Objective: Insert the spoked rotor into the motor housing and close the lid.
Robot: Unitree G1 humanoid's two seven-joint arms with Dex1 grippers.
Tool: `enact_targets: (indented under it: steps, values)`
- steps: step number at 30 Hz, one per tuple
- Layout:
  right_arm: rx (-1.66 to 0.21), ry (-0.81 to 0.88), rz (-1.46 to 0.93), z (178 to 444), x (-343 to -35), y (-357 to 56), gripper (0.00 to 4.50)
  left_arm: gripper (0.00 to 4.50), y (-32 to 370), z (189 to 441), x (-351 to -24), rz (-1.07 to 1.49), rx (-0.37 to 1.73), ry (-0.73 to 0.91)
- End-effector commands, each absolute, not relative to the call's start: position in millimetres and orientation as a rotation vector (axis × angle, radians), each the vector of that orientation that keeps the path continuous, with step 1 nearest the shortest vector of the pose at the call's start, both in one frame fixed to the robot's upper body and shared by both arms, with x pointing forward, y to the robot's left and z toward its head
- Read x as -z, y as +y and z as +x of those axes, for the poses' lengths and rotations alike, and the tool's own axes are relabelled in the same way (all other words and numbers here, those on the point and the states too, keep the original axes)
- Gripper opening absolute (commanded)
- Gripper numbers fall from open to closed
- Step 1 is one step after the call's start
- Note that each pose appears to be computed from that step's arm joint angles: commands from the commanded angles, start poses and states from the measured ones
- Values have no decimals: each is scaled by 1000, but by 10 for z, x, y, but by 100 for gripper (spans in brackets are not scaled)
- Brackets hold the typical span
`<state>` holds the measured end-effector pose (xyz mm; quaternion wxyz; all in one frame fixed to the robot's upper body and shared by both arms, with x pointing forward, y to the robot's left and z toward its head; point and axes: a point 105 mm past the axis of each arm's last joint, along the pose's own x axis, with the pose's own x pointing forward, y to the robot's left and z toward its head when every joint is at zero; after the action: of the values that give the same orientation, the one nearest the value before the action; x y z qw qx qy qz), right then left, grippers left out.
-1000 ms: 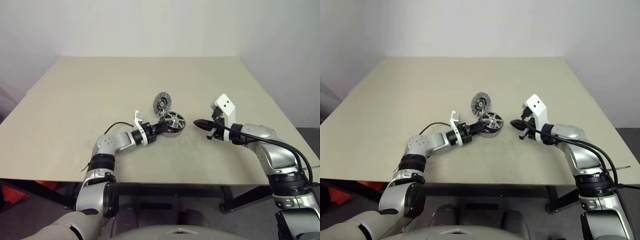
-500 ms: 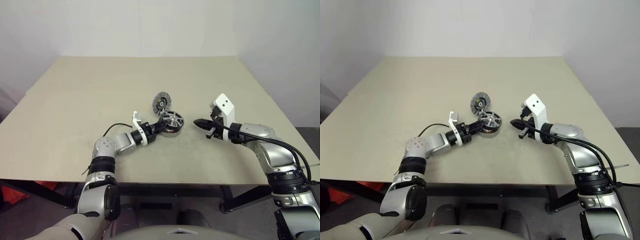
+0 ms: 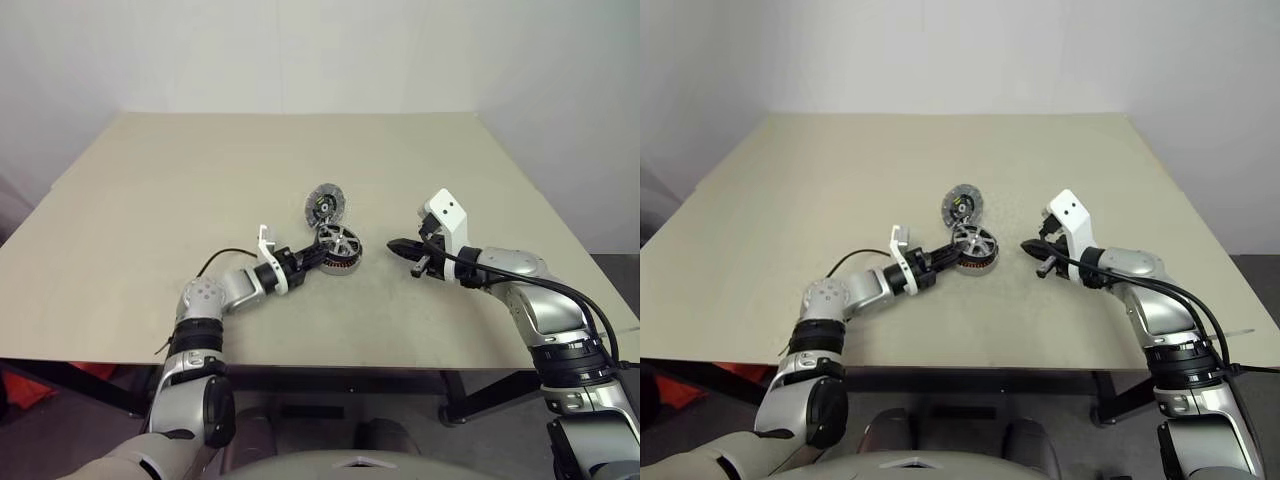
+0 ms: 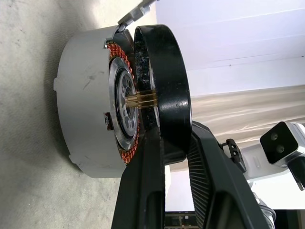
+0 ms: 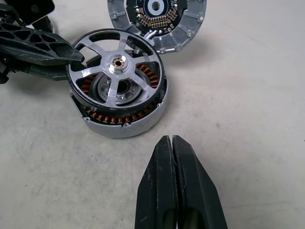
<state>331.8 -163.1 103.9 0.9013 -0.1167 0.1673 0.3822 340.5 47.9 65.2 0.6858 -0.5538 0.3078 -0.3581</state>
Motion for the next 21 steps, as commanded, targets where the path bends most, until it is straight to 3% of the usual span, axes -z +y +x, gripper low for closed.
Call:
enact_targets:
  steps: [1, 5, 12, 21]
  values:
    - [-794, 280, -267, 3377, -1204, -1590, 0, 36, 547, 3416, -670, -1215, 788, 679]
    - [-789, 281, -274, 3382, -1194, -1597, 0, 36, 561, 3426, -641, -1188, 773, 674]
    - [-786, 277, -278, 3385, -1188, -1597, 0, 259, 578, 3417, -618, -1189, 764, 679]
    - [-785, 277, -279, 3391, -1179, -1593, 0, 259, 663, 3319, -721, -1211, 823, 668]
